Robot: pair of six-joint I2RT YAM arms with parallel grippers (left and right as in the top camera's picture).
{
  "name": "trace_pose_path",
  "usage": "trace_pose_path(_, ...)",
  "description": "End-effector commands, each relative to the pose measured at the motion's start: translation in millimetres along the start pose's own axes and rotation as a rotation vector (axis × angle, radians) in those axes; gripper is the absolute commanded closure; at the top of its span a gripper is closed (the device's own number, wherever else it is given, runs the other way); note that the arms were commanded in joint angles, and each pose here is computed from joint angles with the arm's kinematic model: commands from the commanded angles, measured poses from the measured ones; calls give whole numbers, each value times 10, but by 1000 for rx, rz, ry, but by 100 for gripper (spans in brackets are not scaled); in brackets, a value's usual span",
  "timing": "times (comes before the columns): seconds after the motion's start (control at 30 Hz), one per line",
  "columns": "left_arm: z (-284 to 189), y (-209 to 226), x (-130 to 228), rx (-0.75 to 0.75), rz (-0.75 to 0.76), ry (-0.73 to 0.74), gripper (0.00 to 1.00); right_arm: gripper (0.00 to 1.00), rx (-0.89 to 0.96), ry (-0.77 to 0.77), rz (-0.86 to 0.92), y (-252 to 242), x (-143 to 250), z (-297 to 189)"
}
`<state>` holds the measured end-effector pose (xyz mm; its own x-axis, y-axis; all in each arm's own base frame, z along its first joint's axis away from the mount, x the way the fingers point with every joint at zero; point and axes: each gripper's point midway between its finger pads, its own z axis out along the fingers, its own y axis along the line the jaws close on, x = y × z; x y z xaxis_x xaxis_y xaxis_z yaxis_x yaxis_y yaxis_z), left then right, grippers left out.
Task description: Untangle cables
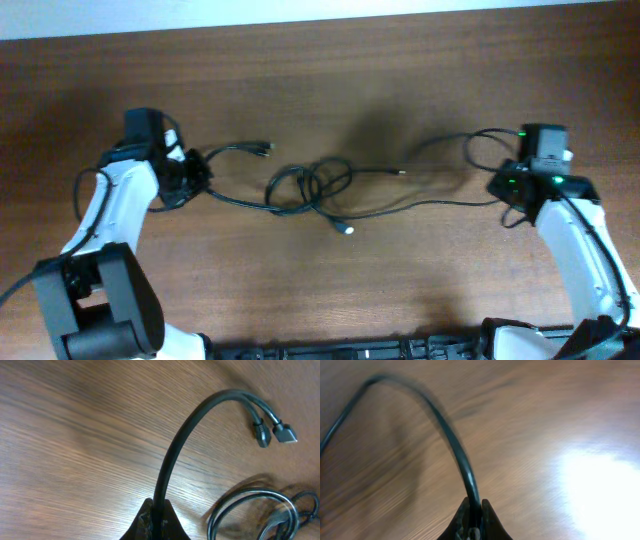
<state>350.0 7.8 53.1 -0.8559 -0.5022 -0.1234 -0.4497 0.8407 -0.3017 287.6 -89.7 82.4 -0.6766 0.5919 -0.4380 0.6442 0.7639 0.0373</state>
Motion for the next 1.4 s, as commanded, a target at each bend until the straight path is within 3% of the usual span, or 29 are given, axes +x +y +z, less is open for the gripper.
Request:
trace_pose_path(0.0, -319, 419, -288, 4, -113, -109, 100, 96, 97, -37, 158, -535, -225, -17)
trace_pose_path(0.07, -427, 323, -329, 143, -138, -107, 100, 96, -27, 3, 254, -540, -250, 13)
trace_pose_path(0.1, -458, 60, -317, 268, -55, -96, 100, 96, -136, 7, 244, -391, -297, 0)
trace_pose_path(0.17, -432, -202, -227, 316, 63, -79, 100, 96, -228, -44, 238, -229, -504, -98)
trace_pose_path(0.27, -329, -639, 62, 340, 239, -21, 100, 96, -270, -244, 198, -136, -1286, -730)
trace_pose_path(0.33, -278, -877, 262, 355, 346, 11, 100, 96, -38, -333, 239, -544, -1523, -1038)
trace_pose_path(0.4, -212, -1098, 488, 347, 469, 37, 100, 96, 283, -296, 305, -1096, -1298, -1070)
trace_pose_path(0.47, -162, -1117, 540, 297, 503, 33, 100, 94, 374, -301, 323, -1244, -1258, -1106)
trace_pose_path(0.5, -162, -1116, 541, 297, 503, 33, 100, 82, 362, -305, 330, -1231, -1274, -1100)
trace_pose_path(0.53, -162, -1116, 540, 296, 503, 32, 100, 77, 361, -306, 330, -1229, -1276, -1100)
trace_pose_path(0.6, -162, -1117, 539, 297, 503, 32, 100, 32, 163, -283, 322, -895, -1335, -1007)
trace_pose_path(0.63, -162, -1116, 538, 296, 503, 31, 100, 23, 30, -246, 279, -657, -1324, -969)
trace_pose_path(0.67, -153, -1091, 519, 278, 503, 24, 100, 21, -183, -187, 162, -253, -1265, -975)
trace_pose_path(0.73, -142, -1058, 493, 255, 501, 14, 100, 21, -390, -111, 20, 215, -1095, -1025)
trace_pose_path(0.93, -96, -653, 210, -1, 199, -90, 100, 21, -451, 241, -332, 1162, -19, -775)
trace_pose_path(1.07, -67, -589, 241, -24, 184, -82, 100, 20, -458, 451, -641, 1850, 960, -470)
trace_pose_path(1.13, -63, -520, 241, -58, 177, -86, 100, 20, -474, 478, -742, 2093, 1299, -388)
trace_pose_path(1.2, -61, -527, 248, -55, 179, -84, 98, 20, -557, 409, -836, 2464, 1511, -441)
trace_pose_path(1.23, -59, -537, 255, -55, 183, -83, 90, 21, -602, 367, -867, 2632, 1576, -490)
trace_pose_path(1.27, -57, -543, 262, -55, 185, -82, 53, 21, -652, 322, -902, 2807, 1657, -568)
trace_pose_path(1.3, -56, -539, 271, -56, 184, -78, 39, 21, -690, 294, -930, 2928, 1739, -643)
trace_pose_path(1.37, -54, -782, 401, 85, 313, -17, 42, 33, -640, 244, -958, 2944, 1775, -631)
